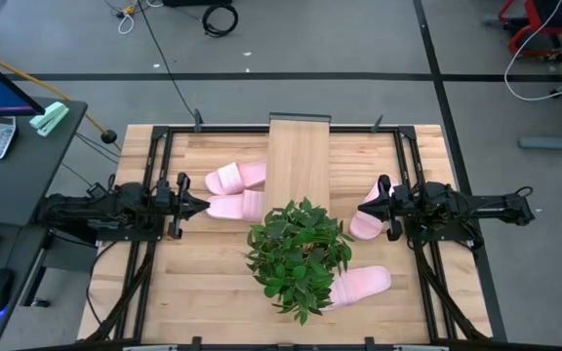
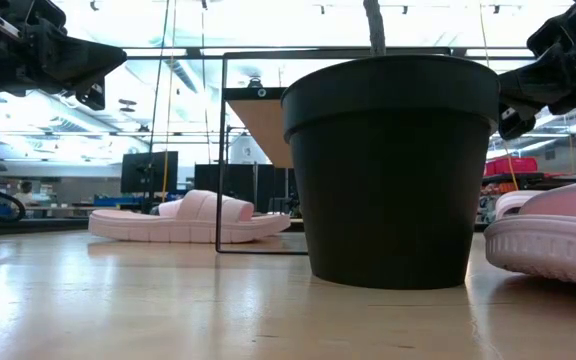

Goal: Pick and place slides into the shelf
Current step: Put the pink slide on the shelf

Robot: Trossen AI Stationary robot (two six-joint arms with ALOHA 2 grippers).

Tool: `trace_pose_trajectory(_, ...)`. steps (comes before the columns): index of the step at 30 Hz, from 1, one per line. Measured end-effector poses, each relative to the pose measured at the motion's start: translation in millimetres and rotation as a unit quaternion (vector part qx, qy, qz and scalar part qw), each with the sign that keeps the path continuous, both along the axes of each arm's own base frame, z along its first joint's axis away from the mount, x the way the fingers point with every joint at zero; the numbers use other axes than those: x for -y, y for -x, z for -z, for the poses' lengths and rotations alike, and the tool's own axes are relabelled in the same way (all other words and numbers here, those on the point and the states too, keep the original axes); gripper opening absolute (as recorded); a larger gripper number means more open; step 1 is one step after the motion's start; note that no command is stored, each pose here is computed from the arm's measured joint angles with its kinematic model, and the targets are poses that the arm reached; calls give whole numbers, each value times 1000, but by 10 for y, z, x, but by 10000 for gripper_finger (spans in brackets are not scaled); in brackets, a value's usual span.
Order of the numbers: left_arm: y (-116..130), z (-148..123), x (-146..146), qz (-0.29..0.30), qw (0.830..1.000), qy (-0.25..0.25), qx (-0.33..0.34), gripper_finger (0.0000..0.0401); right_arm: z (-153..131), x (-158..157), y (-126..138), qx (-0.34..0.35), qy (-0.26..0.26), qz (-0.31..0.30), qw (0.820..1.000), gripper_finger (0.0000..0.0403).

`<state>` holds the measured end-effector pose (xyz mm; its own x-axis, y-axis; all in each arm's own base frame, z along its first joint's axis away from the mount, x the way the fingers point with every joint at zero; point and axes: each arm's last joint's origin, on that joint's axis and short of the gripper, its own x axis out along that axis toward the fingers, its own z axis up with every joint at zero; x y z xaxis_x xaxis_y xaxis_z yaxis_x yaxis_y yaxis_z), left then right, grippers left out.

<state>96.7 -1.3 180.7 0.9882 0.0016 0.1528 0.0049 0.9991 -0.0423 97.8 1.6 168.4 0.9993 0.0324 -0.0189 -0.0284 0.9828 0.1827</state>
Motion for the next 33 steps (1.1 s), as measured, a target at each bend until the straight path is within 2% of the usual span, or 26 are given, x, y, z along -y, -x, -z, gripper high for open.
trace_pose_trajectory(6,0,0,0,0,1000,0,0,38,1,0,0,0,8,0,1000,23)
trace_pose_trajectory(12,0,0,0,0,1000,0,0,29,-2,0,0,1,-18,0,1000,23)
trace_pose_trajectory(14,0,0,0,0,1000,0,0,26,-6,0,0,2,-49,0,999,23)
trace_pose_trajectory(18,0,0,0,0,1000,0,0,27,-9,0,0,1,-143,1,990,23)
trace_pose_trajectory(21,0,0,0,0,1000,0,0,32,-10,-1,0,0,-178,1,984,23)
trace_pose_trajectory(33,0,0,0,0,1000,0,0,32,-11,-1,-1,1,-181,1,983,23)
